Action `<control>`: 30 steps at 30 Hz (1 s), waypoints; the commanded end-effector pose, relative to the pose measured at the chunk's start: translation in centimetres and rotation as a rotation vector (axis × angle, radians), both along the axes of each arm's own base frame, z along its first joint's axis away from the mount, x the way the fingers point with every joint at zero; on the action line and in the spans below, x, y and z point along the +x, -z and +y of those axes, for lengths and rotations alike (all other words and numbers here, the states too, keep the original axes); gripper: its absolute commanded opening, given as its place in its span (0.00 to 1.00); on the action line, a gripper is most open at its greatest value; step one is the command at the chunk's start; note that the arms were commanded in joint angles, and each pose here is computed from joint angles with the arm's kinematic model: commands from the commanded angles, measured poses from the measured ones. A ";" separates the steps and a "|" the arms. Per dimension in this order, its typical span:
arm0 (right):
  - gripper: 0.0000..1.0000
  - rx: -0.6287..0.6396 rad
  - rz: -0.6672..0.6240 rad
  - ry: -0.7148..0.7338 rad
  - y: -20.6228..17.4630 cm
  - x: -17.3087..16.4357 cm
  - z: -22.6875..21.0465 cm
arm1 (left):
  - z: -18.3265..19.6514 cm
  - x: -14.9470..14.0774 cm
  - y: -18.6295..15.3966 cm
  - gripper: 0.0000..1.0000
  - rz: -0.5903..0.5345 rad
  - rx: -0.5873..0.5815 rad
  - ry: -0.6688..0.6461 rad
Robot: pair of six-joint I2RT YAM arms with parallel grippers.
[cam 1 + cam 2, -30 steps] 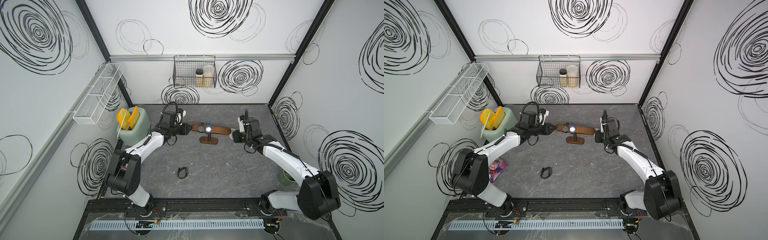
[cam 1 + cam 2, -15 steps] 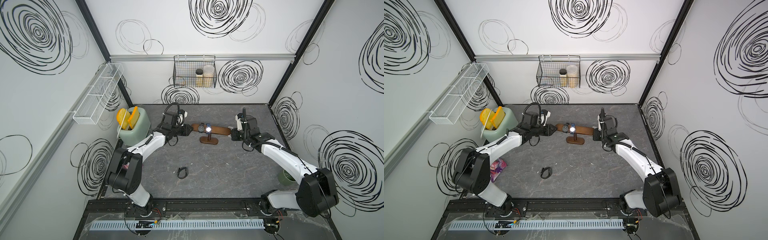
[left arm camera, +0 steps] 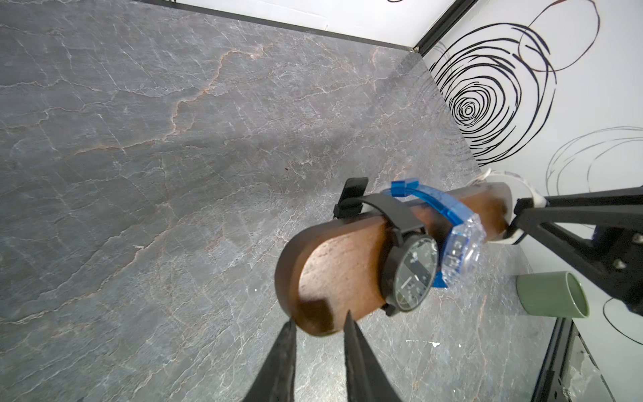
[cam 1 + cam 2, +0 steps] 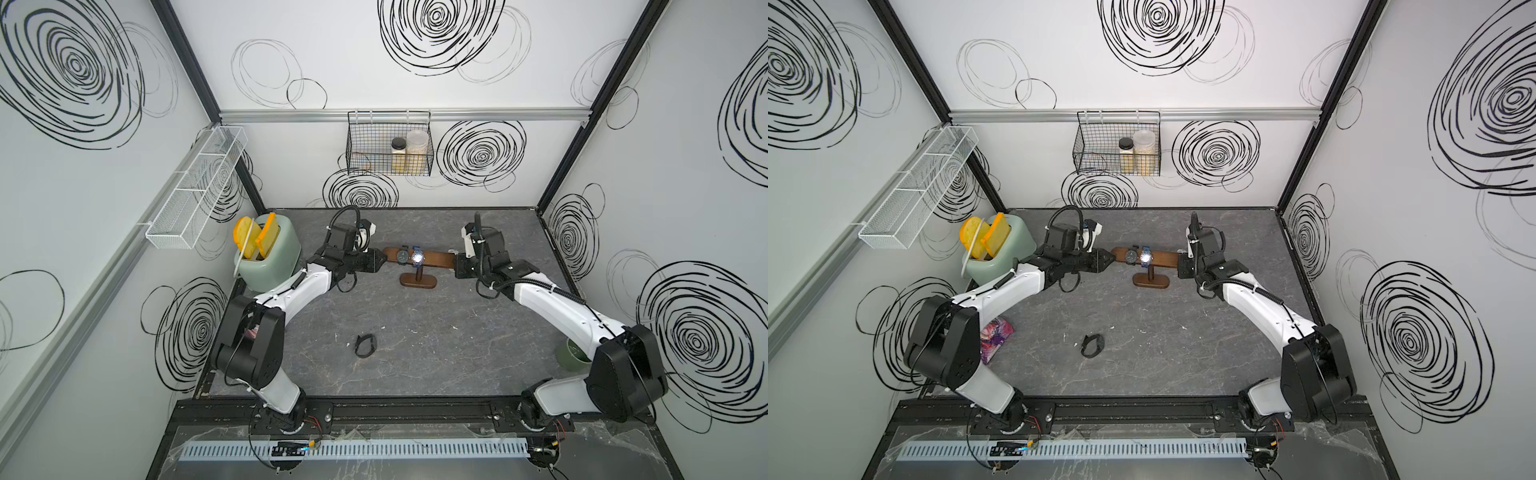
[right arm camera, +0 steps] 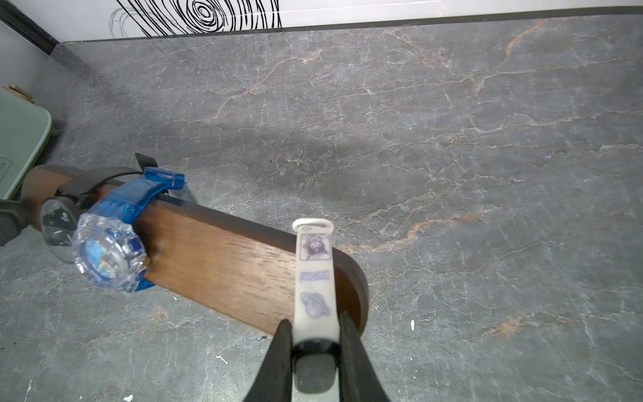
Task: Place watch on stand
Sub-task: Place the watch on the stand.
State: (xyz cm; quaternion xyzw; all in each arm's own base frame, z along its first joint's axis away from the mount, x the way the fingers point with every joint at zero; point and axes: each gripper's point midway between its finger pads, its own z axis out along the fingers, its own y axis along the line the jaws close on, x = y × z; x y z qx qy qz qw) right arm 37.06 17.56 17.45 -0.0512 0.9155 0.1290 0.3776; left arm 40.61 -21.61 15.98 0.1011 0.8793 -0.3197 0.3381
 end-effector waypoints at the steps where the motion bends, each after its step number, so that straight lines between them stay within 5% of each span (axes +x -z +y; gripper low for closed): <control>1: 0.19 0.014 -0.016 -0.009 -0.7 0.6 1.4 | -0.8 0.0 -0.6 0.29 -0.036 0.003 0.028; 30: 0.21 -0.064 0.077 -0.003 0.2 1.8 6.7 | -1.3 -0.6 -0.3 0.30 -0.030 0.021 0.042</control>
